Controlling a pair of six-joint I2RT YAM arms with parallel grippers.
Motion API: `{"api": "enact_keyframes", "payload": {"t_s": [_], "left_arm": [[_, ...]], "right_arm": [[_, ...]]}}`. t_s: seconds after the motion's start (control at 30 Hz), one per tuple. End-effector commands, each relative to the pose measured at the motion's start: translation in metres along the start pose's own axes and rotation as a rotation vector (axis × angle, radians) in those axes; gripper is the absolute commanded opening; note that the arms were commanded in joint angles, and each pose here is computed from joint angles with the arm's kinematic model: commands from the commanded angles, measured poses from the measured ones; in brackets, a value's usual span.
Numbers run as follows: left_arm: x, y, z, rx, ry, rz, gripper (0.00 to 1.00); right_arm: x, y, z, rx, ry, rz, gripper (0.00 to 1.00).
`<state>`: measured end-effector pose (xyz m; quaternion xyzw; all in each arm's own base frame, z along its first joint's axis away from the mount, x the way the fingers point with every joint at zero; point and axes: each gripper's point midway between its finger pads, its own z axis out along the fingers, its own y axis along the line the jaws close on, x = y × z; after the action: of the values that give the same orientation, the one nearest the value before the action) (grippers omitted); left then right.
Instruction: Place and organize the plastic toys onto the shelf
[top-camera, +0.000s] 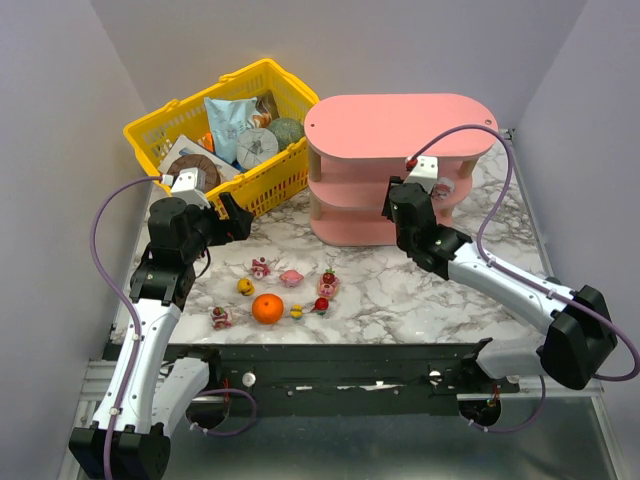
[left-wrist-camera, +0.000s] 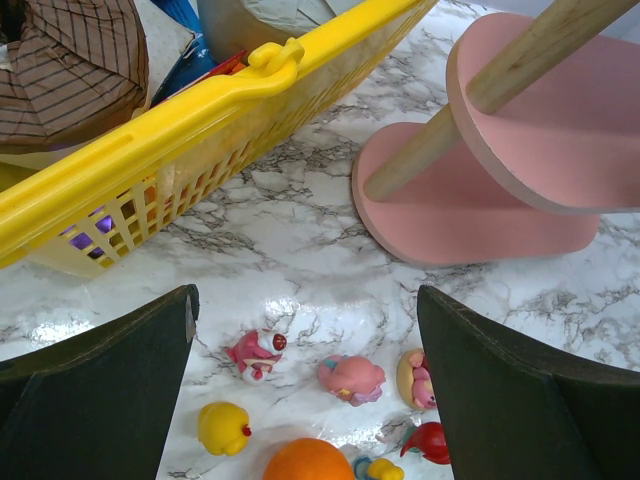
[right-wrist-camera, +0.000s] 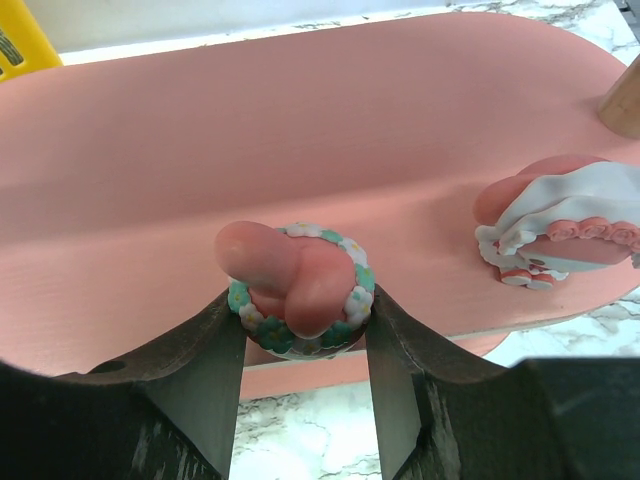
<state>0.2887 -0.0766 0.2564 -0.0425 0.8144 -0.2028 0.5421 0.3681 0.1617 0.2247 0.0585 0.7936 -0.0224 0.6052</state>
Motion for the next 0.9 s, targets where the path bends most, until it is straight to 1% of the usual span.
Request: {"api": "enact_keyframes", "payload": {"t_s": [0.0,0.3,0.43,0.6,0.63,0.73,0.87], "left_arm": [[0.003,0.003,0.001,-0.002,0.007,0.014,0.99],[0.003,0.002,0.001,-0.001,0.006,0.014,0.99],[0.003,0.002,0.0,0.001,0.005,0.014,0.99],[0.003,0.002,0.0,-0.001,0.006,0.012,0.99],[0.003,0.002,0.0,-0.001,0.006,0.014,0.99],[0.003,0.002,0.0,-0.001,0.006,0.014,0.99],[0.003,0.002,0.0,0.001,0.005,0.013,0.99]], "right_arm": [[0.036,-0.018,0.005,0.061,0.076,-0.12,0.26],[0.039,-0.018,0.007,0.044,0.069,-0.153,0.26],[0.038,-0.016,0.007,0.035,0.067,-0.149,0.3],[0.033,-0.012,0.003,0.005,0.059,-0.118,0.41],[0.03,-0.012,0.002,0.005,0.054,-0.112,0.45],[0.025,-0.013,0.0,0.0,0.046,-0.104,0.53],[0.017,-0.014,-0.006,-0.015,0.039,-0.096,0.59]]}}
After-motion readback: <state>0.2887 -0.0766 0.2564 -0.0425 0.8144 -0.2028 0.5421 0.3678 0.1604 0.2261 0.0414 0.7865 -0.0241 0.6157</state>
